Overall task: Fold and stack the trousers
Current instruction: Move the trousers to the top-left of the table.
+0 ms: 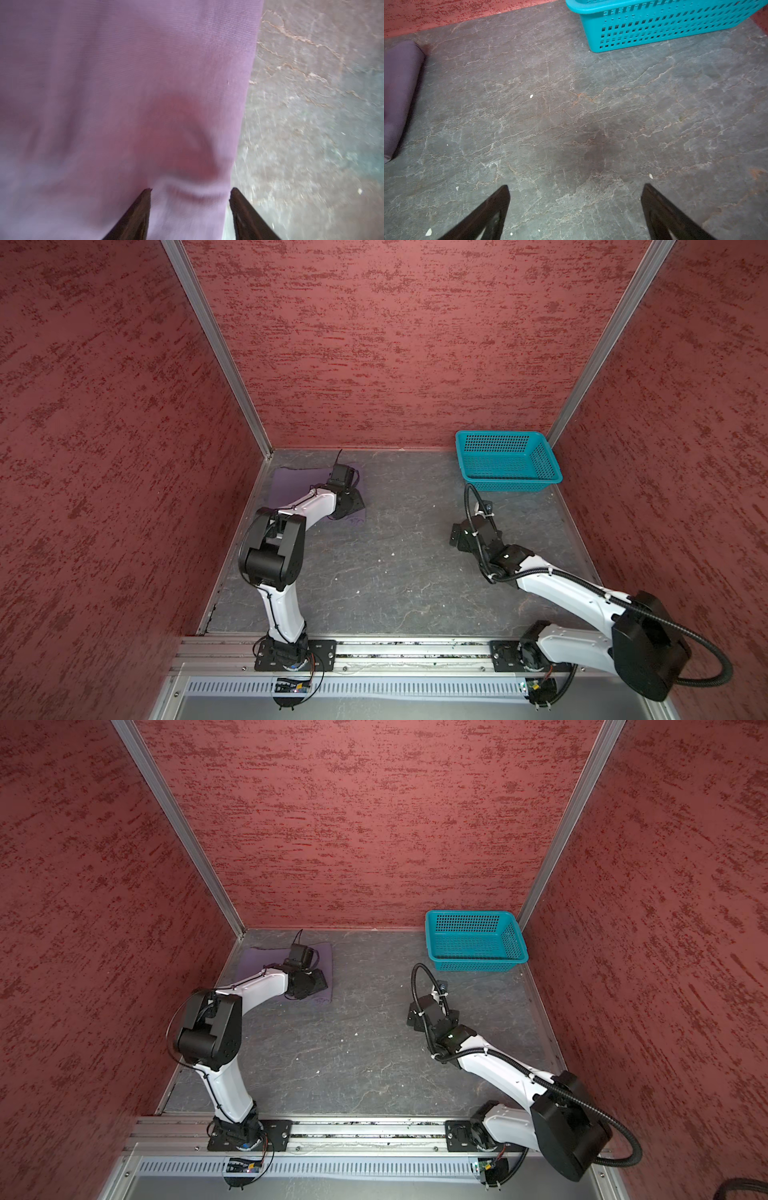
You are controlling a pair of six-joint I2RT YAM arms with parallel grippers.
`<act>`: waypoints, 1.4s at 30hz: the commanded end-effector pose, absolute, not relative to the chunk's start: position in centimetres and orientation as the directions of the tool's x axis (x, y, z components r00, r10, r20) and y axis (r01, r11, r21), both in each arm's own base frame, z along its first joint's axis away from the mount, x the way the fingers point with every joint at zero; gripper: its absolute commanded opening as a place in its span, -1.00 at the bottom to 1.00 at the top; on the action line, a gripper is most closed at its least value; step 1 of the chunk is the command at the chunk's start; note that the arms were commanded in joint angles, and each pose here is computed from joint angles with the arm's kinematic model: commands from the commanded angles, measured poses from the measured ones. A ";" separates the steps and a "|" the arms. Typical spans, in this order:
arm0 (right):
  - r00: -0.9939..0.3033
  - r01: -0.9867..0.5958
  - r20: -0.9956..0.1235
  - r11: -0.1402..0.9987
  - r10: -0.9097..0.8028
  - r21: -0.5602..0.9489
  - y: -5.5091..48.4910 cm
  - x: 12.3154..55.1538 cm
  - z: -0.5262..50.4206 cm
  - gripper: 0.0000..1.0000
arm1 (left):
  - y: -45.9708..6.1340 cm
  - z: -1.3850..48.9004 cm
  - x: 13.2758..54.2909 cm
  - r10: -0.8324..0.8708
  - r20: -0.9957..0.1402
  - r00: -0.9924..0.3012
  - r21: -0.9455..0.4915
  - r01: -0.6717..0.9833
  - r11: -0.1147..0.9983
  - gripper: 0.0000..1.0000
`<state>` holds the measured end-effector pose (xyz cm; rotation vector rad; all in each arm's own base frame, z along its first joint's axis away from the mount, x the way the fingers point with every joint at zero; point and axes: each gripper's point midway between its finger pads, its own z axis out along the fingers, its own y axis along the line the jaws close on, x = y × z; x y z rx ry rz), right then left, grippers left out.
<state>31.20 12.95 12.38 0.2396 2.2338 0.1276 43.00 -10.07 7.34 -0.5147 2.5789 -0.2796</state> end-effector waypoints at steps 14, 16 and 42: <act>-0.580 0.139 -0.773 0.966 0.256 0.216 11.7 29.9 13.3 0.98 | 0.1 5.8 40.5 -0.689 -0.328 -0.647 -0.440 -0.541 0.717 0.26; -0.577 0.144 -0.774 0.965 0.261 0.218 11.5 29.8 13.0 0.98 | 0.8 5.0 40.9 -0.704 -0.317 -0.636 -0.435 -0.562 0.703 0.25; -0.608 0.157 -0.769 0.979 0.199 0.129 11.8 31.9 12.1 0.98 | 5.2 1.0 44.9 -0.835 -0.274 -0.476 -0.445 -0.707 0.549 -0.68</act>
